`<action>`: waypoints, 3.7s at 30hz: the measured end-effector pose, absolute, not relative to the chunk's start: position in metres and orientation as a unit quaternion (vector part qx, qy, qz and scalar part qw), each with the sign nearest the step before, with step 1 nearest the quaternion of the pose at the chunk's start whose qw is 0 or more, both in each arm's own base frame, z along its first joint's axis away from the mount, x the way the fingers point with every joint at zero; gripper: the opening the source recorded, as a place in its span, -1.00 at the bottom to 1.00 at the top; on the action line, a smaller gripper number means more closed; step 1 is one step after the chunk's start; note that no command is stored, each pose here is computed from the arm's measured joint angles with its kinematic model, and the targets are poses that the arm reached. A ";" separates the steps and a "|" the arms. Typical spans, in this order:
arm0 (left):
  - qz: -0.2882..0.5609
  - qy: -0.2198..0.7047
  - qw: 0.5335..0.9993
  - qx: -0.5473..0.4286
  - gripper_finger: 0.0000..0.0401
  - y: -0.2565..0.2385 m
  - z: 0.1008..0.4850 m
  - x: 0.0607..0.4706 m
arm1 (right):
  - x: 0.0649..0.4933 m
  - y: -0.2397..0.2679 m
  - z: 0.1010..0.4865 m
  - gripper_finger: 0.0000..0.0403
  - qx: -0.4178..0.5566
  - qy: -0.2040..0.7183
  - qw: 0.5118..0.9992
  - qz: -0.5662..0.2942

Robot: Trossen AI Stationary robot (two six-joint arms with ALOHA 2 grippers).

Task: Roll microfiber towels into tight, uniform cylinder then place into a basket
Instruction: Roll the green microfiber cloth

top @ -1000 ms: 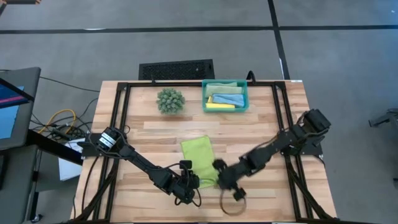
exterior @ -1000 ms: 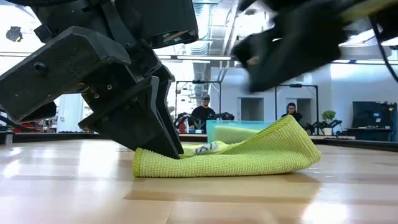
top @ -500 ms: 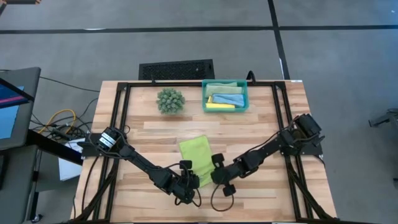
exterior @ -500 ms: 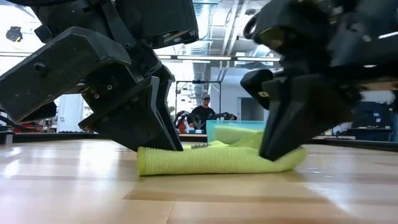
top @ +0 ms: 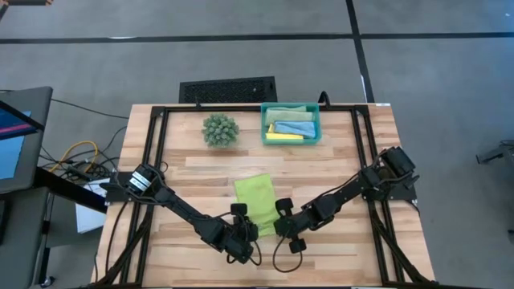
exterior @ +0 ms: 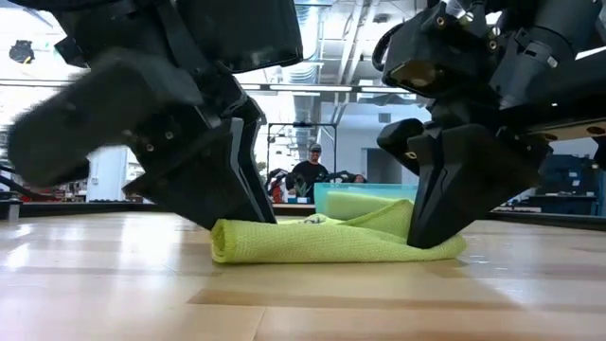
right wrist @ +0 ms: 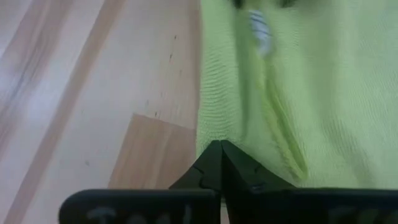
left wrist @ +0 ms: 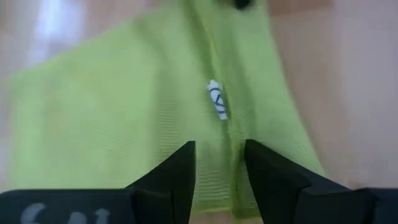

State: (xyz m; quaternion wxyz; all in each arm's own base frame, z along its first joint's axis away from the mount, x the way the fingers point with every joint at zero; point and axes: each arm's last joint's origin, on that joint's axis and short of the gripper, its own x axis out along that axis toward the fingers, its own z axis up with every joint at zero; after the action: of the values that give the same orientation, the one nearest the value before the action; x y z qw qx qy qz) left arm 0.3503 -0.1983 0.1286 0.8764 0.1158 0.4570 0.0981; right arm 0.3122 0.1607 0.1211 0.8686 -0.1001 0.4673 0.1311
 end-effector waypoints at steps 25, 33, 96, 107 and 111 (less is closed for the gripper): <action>0.141 0.453 0.875 0.099 -0.34 -0.189 0.122 0.366 | 0.314 0.163 0.140 -0.88 -0.069 0.438 0.885 0.141; 0.147 0.454 0.874 0.097 -0.34 -0.186 0.121 0.366 | 0.320 0.145 0.123 -0.89 -0.029 0.480 0.872 0.088; 0.147 0.470 0.850 0.185 -0.34 -0.201 0.131 0.354 | 0.300 0.149 0.131 -0.88 -0.024 0.534 0.843 0.059; 0.149 0.445 0.866 0.171 -0.34 -0.208 0.148 0.364 | 0.298 0.151 0.131 -0.87 -0.022 0.540 0.839 0.068; 0.136 0.425 0.877 0.175 -0.34 -0.214 0.159 0.371 | 0.298 0.151 0.131 -0.86 -0.018 0.542 0.837 0.073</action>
State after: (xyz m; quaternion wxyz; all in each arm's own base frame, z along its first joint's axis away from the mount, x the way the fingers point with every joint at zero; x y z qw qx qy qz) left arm 0.3705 -0.2139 0.1585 0.8774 0.1750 0.4255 0.1359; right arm 0.2982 0.1512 0.1306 0.8373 -0.0178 0.5416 0.0730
